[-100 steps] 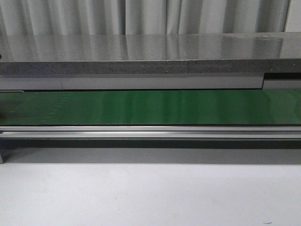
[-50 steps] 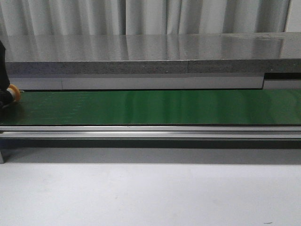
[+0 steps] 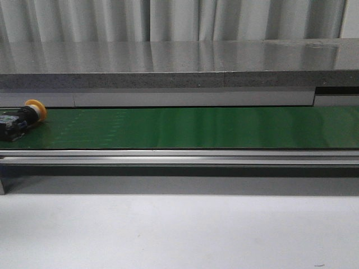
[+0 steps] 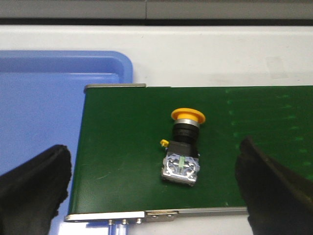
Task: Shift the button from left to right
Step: 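Release the button and withdraw the left gripper while the belt carries it, then lower the right gripper over the button and grasp it, then lift the button with the right gripper and place it in the green tray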
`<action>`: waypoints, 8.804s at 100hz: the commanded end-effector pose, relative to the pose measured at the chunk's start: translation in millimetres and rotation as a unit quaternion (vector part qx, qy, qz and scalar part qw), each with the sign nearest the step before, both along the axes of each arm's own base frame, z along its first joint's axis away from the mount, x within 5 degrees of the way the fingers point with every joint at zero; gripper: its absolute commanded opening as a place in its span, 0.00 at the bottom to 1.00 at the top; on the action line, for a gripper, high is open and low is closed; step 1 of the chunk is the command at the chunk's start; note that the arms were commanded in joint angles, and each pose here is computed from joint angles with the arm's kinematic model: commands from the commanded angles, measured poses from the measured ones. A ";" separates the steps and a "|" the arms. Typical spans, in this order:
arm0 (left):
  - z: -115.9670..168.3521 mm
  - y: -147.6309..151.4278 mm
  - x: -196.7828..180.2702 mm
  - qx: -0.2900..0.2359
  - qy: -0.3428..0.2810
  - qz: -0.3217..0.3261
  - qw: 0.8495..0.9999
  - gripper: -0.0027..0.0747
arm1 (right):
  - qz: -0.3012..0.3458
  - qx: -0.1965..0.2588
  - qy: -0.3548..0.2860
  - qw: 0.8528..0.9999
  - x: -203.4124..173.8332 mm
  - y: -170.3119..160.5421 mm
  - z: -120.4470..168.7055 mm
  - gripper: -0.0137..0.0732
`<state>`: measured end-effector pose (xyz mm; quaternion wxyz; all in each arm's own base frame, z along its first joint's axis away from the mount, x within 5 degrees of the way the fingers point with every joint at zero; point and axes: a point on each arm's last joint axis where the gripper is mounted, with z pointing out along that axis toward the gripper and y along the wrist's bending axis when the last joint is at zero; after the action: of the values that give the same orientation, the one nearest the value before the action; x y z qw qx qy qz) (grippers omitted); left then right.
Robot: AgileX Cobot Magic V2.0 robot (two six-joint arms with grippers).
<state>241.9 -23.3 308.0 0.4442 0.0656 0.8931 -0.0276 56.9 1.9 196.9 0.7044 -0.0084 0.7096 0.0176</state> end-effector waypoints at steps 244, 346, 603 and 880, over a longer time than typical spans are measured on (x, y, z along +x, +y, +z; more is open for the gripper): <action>-13.7 7.9 -176.2 -0.052 -0.282 -0.039 0.957 0.04 | 0.001 -0.003 -0.047 0.999 -1.0 0.0 55.5 0.08; -13.7 7.9 -176.2 -0.052 -0.282 -0.039 0.957 0.04 | -0.002 0.048 0.281 0.958 136.5 8.7 110.7 0.08; -13.7 7.9 -176.2 -0.052 -0.282 -0.039 0.957 0.04 | 0.126 -0.020 0.453 0.882 271.6 121.4 46.9 0.51; -13.7 7.9 -176.2 -0.052 -0.282 -0.039 0.957 0.04 | -0.185 -0.062 0.454 0.870 269.5 -159.2 34.8 0.62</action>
<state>64.9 -15.5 279.7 0.6449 0.0885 0.7562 -0.0658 324.7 -154.6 189.6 0.2110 0.0795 0.9650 -0.1336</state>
